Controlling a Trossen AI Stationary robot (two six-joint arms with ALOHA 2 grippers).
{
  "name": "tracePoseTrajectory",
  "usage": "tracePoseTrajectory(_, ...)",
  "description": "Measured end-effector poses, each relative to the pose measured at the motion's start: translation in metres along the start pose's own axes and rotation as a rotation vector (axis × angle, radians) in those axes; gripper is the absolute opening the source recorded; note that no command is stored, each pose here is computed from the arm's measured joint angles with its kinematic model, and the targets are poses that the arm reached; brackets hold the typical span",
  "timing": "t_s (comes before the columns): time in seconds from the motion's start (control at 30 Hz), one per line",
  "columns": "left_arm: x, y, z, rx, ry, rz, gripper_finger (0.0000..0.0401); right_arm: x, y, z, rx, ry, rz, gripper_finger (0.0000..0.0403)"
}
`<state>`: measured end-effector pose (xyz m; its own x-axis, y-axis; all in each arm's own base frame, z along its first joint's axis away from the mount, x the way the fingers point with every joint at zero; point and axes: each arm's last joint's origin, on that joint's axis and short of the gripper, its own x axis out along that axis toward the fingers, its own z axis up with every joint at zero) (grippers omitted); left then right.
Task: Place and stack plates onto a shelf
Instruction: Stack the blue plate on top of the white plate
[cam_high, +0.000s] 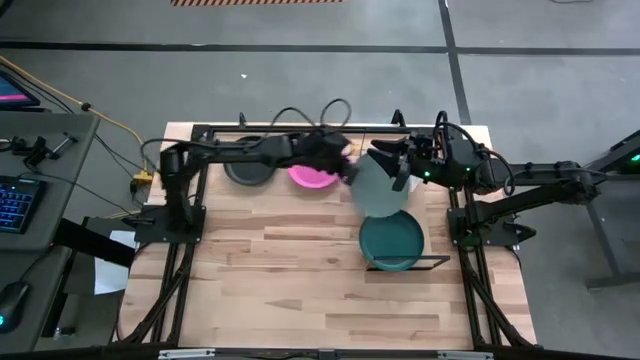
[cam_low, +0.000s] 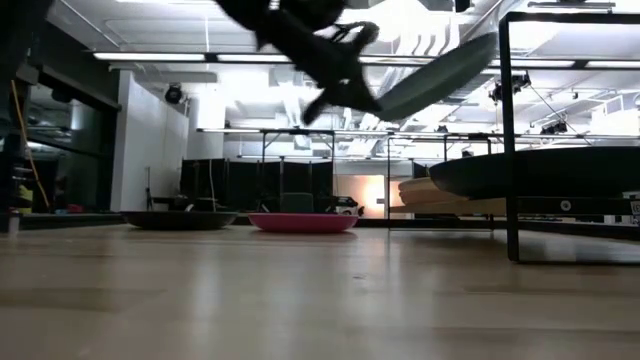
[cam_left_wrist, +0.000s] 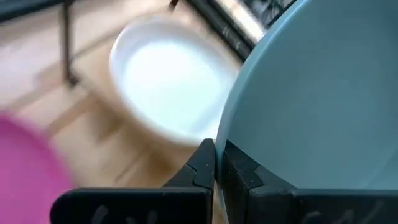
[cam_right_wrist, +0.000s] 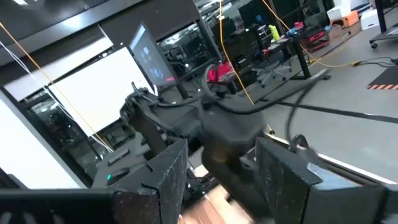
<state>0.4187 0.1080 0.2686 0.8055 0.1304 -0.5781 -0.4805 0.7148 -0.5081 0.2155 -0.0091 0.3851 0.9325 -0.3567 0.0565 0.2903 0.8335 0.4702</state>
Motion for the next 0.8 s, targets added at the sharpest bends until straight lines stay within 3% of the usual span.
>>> tracePoseTrajectory(0.27, 0.052, 0.000, 0.026, -0.136, -0.079, 0.043, 0.0001, 0.000, 0.000, 0.000, 0.002, 0.002, 0.000, 0.0172)
tracePoseTrajectory(0.5, 0.085, 0.011, 0.004, -0.234, 0.012, 0.070, 0.0002, 0.000, -0.001, -0.002, -0.004, 0.015, -0.006, 0.0172)
tracePoseTrajectory(0.8, 0.092, 0.011, 0.000, -0.239, -0.007, 0.093, 0.0013, 0.000, -0.002, -0.004, -0.015, 0.042, -0.016, 0.0172)
